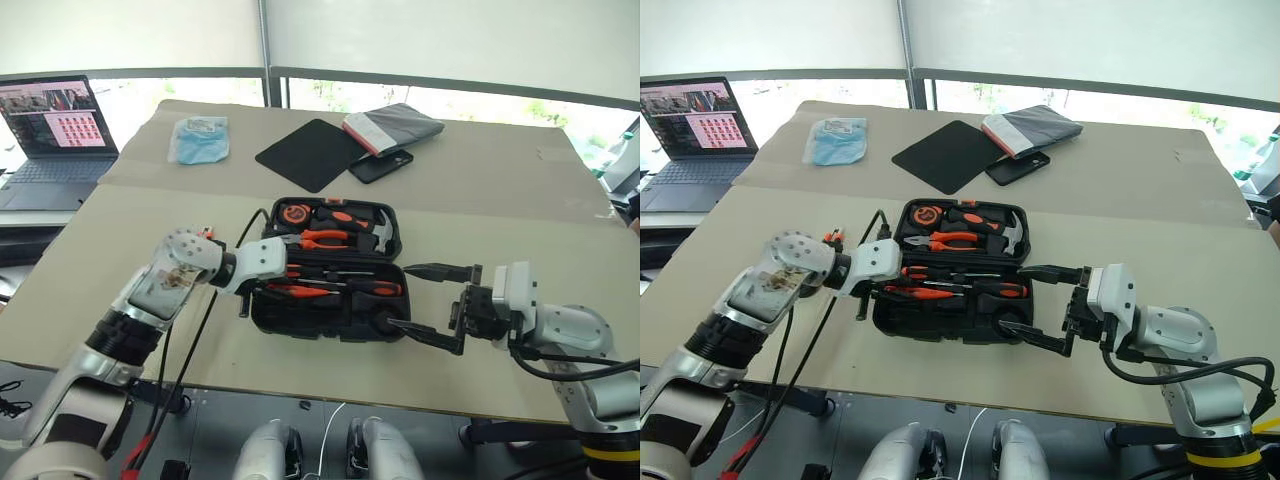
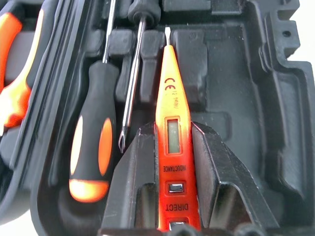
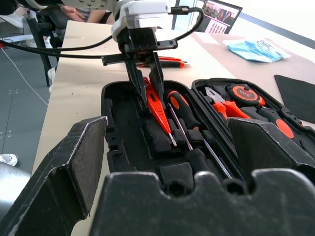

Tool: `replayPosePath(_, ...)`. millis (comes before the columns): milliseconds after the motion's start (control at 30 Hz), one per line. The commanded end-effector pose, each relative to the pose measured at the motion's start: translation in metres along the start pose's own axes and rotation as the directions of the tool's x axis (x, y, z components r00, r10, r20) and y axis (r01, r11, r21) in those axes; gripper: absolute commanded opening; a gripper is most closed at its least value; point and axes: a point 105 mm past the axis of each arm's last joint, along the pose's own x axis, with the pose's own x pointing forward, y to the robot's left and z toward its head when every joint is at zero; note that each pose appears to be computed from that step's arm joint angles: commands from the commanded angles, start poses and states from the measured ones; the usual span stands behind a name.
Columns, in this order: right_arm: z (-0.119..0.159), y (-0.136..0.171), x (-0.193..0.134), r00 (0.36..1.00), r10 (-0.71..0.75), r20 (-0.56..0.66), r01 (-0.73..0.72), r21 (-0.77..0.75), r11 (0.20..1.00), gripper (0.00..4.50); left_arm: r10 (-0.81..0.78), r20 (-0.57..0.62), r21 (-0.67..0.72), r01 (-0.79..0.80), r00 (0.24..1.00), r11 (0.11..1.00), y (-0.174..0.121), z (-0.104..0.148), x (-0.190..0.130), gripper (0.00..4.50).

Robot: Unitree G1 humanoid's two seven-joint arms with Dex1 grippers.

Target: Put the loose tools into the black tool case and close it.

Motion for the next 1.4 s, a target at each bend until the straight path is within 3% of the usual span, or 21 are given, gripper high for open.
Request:
replayPosePath(33,0.011,0.001,0.0,0.999,0.004,0.033,-0.003,-0.039,0.999,4.5,-0.015,-0.025,0.031,0.016,1.0,0.999,0.0,0.001,0.001,0.5)
replayPosePath(167,0.01,0.002,0.001,0.999,0.006,0.035,-0.004,-0.036,0.999,4.5,-0.06,-0.147,0.064,0.07,0.987,0.995,-0.006,-0.015,0.002,0.5)
replayPosePath(367,0.01,0.002,0.003,0.999,0.005,0.038,-0.003,-0.037,0.999,4.5,-0.103,-0.2,0.035,0.113,0.974,0.993,-0.01,-0.021,0.003,0.5)
replayPosePath(500,0.009,0.003,0.004,0.999,0.006,0.041,-0.004,-0.036,0.999,4.5,-0.093,-0.139,-0.008,0.093,0.986,0.996,-0.012,-0.015,0.009,0.5)
replayPosePath(600,0.007,0.003,0.006,0.999,0.007,0.044,-0.005,-0.032,0.999,4.5,-0.056,0.007,-0.062,0.056,0.998,0.997,-0.009,0.0,0.012,0.5)
replayPosePath(633,0.006,0.003,0.007,0.999,0.008,0.044,-0.007,-0.03,1.0,4.5,-0.014,0.052,-0.059,0.017,0.999,0.998,-0.003,0.004,0.01,1.51)
replayPosePath(767,0.005,0.004,0.008,0.999,0.011,0.046,-0.01,-0.026,1.0,4.5,0.069,0.131,0.051,-0.076,0.989,0.996,0.011,0.015,-0.009,2.9)
replayPosePath(900,0.004,0.0,0.005,0.999,-0.01,0.044,0.011,-0.019,1.0,4.5,0.07,0.253,0.021,-0.078,0.965,0.997,0.017,0.032,-0.032,4.42)
replayPosePath(933,0.004,0.0,0.005,0.999,-0.01,0.043,0.011,-0.018,1.0,4.5,0.073,0.277,0.008,-0.078,0.958,0.997,0.017,0.034,-0.034,4.47)
replayPosePath(1067,0.001,0.002,0.006,0.999,-0.011,0.042,0.012,-0.015,1.0,4.5,0.062,0.273,0.006,-0.066,0.96,0.998,0.009,0.023,-0.025,4.47)
replayPosePath(1167,0.001,0.002,0.007,0.999,-0.017,0.044,0.017,-0.018,1.0,4.5,0.122,0.326,-0.097,-0.095,0.937,0.991,0.013,0.018,-0.015,3.76)
replayPosePath(1400,0.001,0.001,0.005,0.999,-0.025,0.04,0.026,-0.02,0.999,4.5,0.162,0.327,-0.16,-0.115,0.931,0.98,0.015,0.003,0.001,1.11)
